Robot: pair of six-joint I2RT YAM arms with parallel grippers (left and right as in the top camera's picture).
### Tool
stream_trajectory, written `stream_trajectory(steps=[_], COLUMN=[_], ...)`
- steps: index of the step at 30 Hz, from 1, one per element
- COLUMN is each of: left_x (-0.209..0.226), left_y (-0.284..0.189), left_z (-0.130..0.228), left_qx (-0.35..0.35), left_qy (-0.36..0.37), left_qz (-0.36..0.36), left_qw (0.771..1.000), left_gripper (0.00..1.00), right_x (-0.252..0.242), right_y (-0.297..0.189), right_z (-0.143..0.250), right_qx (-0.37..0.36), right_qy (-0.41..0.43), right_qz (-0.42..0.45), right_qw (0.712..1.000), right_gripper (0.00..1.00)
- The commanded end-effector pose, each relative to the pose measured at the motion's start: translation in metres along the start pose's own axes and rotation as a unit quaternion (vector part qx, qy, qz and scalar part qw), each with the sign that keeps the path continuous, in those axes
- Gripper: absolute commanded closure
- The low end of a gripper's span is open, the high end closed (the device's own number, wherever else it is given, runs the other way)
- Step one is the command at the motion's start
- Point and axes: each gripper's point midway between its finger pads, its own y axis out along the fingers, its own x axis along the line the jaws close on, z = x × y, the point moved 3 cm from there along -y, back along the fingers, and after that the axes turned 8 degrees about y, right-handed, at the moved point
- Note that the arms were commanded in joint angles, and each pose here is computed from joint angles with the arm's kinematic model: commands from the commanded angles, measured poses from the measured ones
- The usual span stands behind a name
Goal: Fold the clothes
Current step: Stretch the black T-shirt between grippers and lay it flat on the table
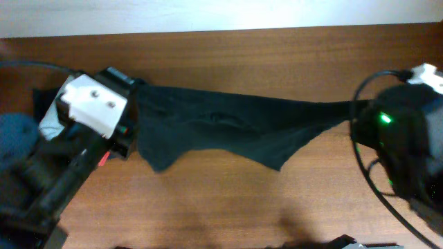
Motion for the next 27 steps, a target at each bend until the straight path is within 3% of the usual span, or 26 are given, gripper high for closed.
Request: stream_trajectory(steps=[1,8,15,19,27], left_x=[0.007,-0.001,0.002,0.008,0.007], left_y=[-0.043,-0.079,-0.063,-0.029,0.113], left_z=[-0.027,-0.043,-0.031,-0.010,0.054], left_qx=[-0.053,-0.075,-0.037,0.028,0.174], left_qy=[0.003,0.005,-0.004,-0.016,-0.038], left_qz=[-0.031,-0.013,-0.012,-0.017,0.045], left_qw=[0.998,0.997,0.999,0.999,0.983], left_gripper=[1.00,0.99,1.00,1.00,0.99], right_x=[-0.014,-0.021,-0.021,-0.015,0.025], right_y=[-0.036,-0.058,-0.055,-0.043,0.031], right_z=[-0.015,-0.006,-0.003,0.001,0.013], right_qx=[-0.036,-0.019,-0.011,0.006,0.065], right_qy=[0.010,-0.011,-0.016,-0.030,-0.093], right_qz=[-0.049,-0.103,-0.096,-0.078,0.021], right_qw=[0.998,0.994,0.995,0.996,0.993], right_gripper=[0.96,0.96,0.96,0.96,0.96])
